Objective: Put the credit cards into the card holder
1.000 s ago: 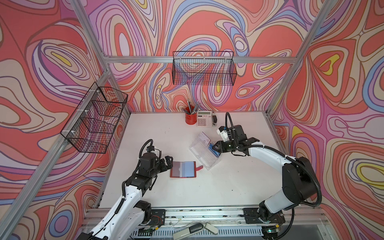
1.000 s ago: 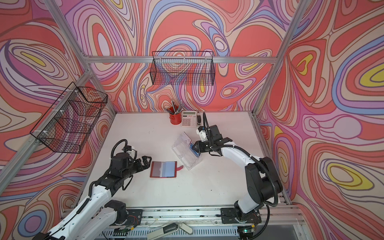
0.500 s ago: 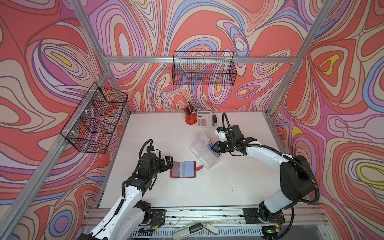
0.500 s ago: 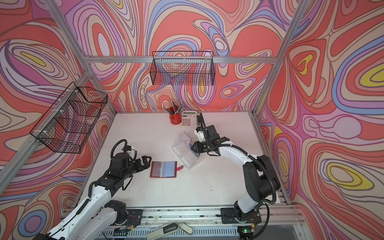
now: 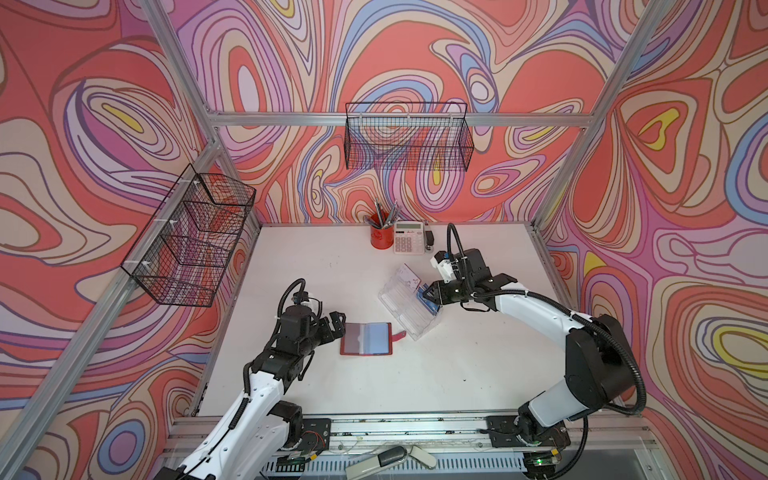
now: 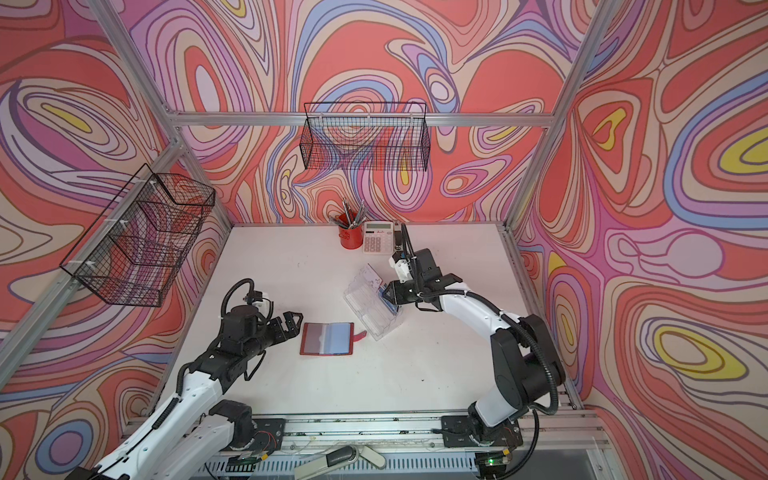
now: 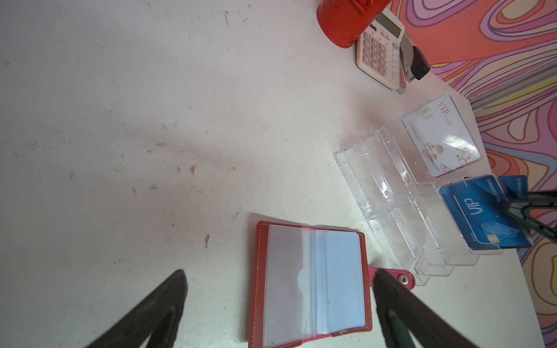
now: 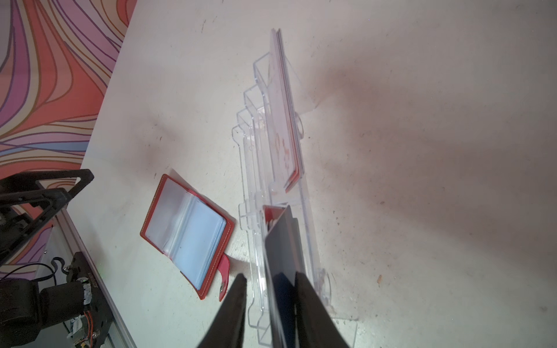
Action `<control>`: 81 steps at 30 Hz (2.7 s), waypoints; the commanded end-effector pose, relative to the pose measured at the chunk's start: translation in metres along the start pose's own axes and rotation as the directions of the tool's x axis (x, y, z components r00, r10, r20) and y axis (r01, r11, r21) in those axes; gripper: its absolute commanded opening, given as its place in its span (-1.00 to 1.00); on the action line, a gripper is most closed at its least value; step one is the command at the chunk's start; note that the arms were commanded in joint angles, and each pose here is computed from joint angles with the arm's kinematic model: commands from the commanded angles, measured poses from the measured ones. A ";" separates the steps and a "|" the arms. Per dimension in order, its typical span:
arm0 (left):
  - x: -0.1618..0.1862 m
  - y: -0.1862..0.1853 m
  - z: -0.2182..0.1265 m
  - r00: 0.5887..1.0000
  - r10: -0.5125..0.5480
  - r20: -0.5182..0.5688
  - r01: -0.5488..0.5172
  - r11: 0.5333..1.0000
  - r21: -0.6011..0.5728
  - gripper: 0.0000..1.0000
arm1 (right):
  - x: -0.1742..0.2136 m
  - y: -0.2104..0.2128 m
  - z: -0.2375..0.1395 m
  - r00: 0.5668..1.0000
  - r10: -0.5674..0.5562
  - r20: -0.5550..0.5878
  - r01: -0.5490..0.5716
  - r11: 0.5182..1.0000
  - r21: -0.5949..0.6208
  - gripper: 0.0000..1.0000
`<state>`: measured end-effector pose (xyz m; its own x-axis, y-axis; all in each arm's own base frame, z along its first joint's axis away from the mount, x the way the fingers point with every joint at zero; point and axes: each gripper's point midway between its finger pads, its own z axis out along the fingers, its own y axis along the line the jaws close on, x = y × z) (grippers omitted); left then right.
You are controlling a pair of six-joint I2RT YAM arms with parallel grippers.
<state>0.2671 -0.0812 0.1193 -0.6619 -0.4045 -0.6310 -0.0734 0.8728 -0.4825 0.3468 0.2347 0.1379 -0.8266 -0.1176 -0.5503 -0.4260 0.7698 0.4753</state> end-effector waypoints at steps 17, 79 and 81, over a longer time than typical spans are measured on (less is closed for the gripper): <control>-0.005 0.001 -0.003 1.000 0.011 0.016 -0.011 1.000 -0.011 0.95 | -0.009 0.007 -0.016 0.997 -0.048 0.059 0.047 0.999 0.012 -0.70; 0.020 -0.002 0.017 0.987 -0.072 -0.145 0.073 0.997 0.002 0.93 | 0.038 0.152 0.009 0.906 0.303 0.294 -0.236 0.941 -0.242 -1.00; 0.021 0.002 0.018 0.985 -0.088 -0.151 0.086 0.996 -0.023 0.92 | 0.045 0.159 0.034 0.920 0.302 0.248 -0.247 0.941 -0.230 -1.00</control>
<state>0.2643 -0.0981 0.0906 -0.7636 -0.4046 -0.5032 -0.1020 0.8451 -0.5248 0.2426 0.3492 0.1498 -0.8136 0.2034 -0.5447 -0.2976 0.6591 0.6907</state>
